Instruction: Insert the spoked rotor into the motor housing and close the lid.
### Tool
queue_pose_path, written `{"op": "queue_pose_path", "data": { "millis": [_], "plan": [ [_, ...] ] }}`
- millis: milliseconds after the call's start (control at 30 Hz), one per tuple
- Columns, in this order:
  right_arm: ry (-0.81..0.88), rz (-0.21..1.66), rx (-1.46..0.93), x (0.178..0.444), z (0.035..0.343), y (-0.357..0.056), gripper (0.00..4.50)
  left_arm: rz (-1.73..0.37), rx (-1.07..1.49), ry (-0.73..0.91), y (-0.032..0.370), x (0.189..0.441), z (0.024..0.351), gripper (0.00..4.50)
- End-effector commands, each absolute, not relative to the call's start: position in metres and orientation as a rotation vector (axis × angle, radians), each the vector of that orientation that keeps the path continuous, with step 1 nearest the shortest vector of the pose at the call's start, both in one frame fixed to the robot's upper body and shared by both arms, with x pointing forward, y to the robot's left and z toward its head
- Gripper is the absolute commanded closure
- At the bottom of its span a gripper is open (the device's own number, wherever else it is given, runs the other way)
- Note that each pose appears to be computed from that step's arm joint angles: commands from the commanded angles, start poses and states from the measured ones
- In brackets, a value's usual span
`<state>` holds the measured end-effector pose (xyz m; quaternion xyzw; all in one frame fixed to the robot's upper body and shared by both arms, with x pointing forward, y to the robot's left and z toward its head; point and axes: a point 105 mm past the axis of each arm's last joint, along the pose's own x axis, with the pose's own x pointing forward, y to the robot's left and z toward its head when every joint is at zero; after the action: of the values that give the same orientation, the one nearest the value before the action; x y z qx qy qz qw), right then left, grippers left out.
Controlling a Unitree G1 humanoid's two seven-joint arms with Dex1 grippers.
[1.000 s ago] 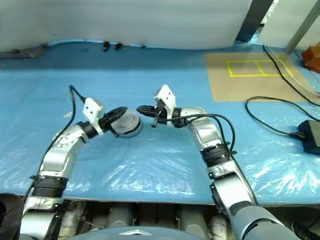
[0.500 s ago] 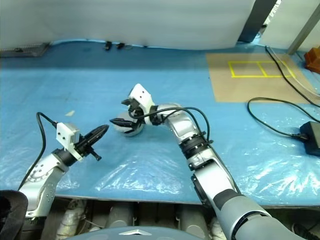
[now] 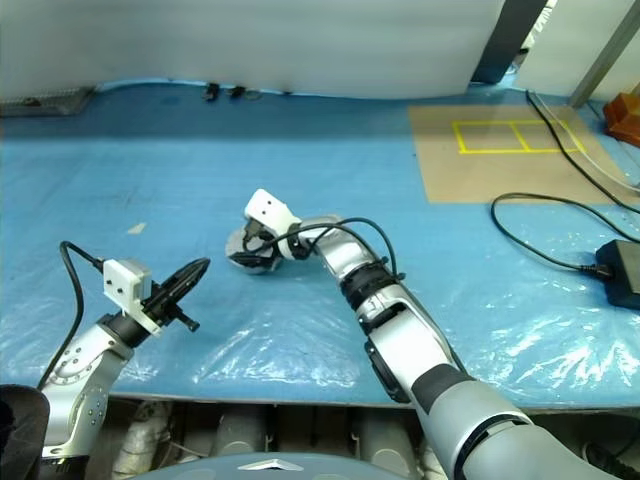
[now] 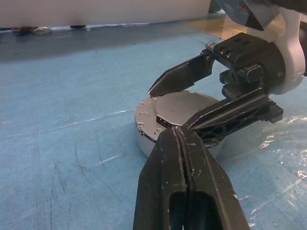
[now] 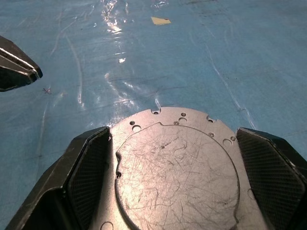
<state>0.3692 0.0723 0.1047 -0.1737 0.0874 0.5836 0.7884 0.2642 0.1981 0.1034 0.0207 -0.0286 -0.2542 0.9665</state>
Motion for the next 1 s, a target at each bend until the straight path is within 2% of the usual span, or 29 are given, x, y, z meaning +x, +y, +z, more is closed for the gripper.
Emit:
{"op": "queue_pose_path", "data": {
  "millis": [33,100,467,733,867,1000],
  "plan": [
    [0.139,1.251,-0.403,0.373,0.115,0.078,0.97,-0.504,0.06,-0.123,0.202,0.264,0.119,4.5],
    [0.136,1.248,-0.408,0.373,0.114,0.078,1.49,-0.503,0.058,-0.125,0.203,0.264,0.12,4.5],
    [0.117,1.29,-0.409,0.375,0.12,0.071,1.48,-0.523,0.057,-0.136,0.202,0.271,0.122,4.5],
    [0.206,1.279,-0.435,0.369,0.086,0.067,1.48,-0.523,0.059,-0.141,0.2,0.271,0.122,4.5],
    [0.266,1.229,-0.522,0.373,0.067,0.058,1.48,-0.512,0.066,-0.141,0.204,0.271,0.124,4.5],
    [0.328,1.263,-0.55,0.369,0.055,0.048,1.48,-0.511,0.068,-0.141,0.204,0.271,0.124,4.5]
  ]
}}
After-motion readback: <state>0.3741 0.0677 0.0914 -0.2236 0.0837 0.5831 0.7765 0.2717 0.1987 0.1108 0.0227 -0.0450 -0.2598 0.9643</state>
